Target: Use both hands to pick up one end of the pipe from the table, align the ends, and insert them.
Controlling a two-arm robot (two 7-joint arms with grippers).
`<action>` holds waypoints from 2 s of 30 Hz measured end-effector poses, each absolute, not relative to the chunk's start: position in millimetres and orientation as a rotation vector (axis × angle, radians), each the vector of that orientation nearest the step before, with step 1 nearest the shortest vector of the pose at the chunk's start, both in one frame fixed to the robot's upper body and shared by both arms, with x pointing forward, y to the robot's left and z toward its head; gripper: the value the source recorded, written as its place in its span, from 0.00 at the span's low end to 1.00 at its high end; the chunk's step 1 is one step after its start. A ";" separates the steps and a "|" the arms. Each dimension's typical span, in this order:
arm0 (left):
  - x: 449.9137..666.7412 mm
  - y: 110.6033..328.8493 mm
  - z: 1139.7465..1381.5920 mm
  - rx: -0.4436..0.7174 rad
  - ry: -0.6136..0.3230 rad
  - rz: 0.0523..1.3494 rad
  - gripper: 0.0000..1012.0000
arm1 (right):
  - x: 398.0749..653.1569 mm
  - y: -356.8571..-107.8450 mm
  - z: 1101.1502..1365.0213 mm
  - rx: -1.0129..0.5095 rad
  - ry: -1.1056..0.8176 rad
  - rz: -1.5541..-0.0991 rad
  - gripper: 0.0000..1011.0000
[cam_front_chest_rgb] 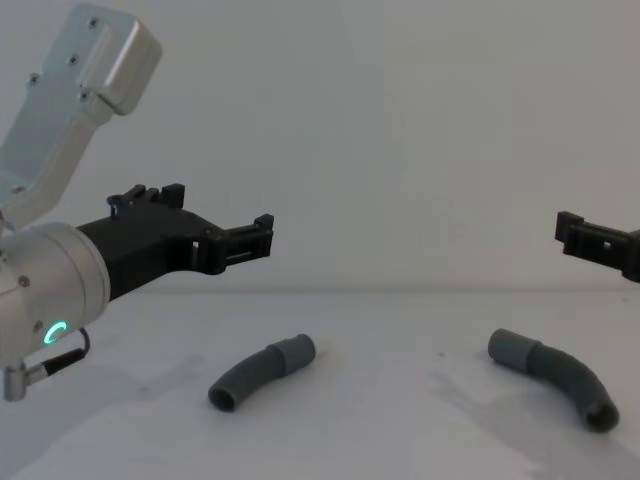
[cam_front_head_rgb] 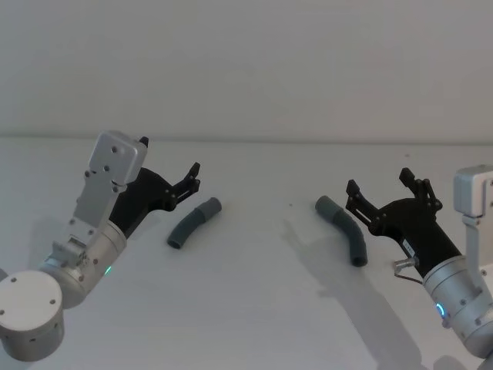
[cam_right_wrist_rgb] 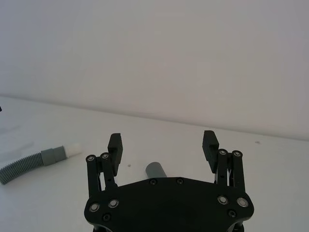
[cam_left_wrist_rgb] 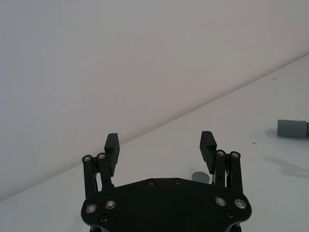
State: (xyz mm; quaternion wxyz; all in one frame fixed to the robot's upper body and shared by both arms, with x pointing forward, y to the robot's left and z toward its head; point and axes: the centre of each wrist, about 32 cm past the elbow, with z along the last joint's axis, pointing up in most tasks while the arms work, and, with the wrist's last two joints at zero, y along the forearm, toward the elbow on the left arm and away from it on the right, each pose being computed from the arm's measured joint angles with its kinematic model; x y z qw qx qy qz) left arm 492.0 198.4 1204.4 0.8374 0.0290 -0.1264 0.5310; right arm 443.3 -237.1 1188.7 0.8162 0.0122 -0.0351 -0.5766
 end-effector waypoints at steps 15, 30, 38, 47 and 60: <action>492.0 198.4 1204.4 0.061 -0.268 1.124 0.99 | 443.3 -237.1 1188.7 0.026 -0.075 -1.230 0.99; 492.0 198.4 1204.4 0.061 -0.267 1.124 0.99 | 443.3 -237.1 1188.7 0.026 -0.075 -1.229 0.99; 492.0 198.4 1204.4 0.061 -0.268 1.124 0.99 | 443.3 -237.1 1188.7 0.026 -0.075 -1.229 0.99; 492.0 198.4 1204.4 0.061 -0.268 1.124 0.99 | 443.3 -237.1 1188.7 0.026 -0.075 -1.229 0.99; 492.1 197.8 1205.8 0.074 -0.259 1.119 0.99 | 443.3 -237.1 1188.7 0.026 -0.075 -1.229 0.99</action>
